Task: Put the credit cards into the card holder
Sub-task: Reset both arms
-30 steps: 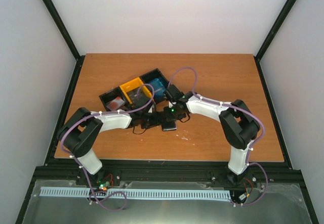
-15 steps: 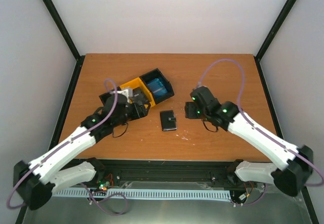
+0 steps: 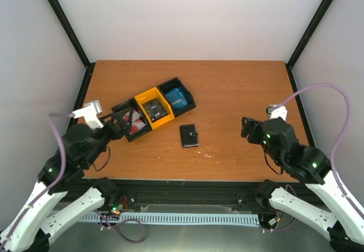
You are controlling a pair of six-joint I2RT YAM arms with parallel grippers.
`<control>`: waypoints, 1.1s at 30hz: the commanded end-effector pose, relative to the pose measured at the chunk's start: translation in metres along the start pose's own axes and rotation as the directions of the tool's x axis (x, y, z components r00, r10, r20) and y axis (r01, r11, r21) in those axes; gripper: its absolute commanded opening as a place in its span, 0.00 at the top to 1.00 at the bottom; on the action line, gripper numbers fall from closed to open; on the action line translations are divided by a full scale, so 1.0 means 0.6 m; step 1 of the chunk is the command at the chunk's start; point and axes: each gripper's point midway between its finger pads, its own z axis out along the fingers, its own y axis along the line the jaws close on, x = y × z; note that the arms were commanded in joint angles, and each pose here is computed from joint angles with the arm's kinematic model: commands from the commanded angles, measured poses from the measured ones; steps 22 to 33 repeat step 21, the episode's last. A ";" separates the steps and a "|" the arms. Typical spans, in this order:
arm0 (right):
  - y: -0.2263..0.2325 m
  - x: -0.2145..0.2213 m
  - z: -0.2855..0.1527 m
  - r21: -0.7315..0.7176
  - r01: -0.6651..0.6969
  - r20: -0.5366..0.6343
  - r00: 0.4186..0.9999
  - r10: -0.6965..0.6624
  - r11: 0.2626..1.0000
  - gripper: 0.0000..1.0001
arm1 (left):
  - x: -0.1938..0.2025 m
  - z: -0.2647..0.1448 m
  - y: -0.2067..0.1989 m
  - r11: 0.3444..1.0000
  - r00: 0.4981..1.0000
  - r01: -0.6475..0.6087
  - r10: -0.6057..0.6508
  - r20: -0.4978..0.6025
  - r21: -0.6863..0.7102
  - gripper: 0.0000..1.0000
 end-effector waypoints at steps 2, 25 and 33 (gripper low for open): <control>-0.042 -0.028 -0.050 0.025 -0.053 0.111 0.993 0.050 0.998 0.13 | -0.054 -0.064 0.007 0.998 0.989 -0.060 0.060 0.134 -0.001 0.00; -0.061 -0.042 -0.076 0.015 -0.071 0.181 0.981 0.067 0.997 0.11 | -0.056 -0.099 0.030 0.996 0.982 -0.088 0.089 0.169 -0.014 0.00; -0.061 -0.042 -0.076 0.015 -0.071 0.181 0.981 0.067 0.997 0.11 | -0.056 -0.099 0.030 0.996 0.982 -0.088 0.089 0.169 -0.014 0.00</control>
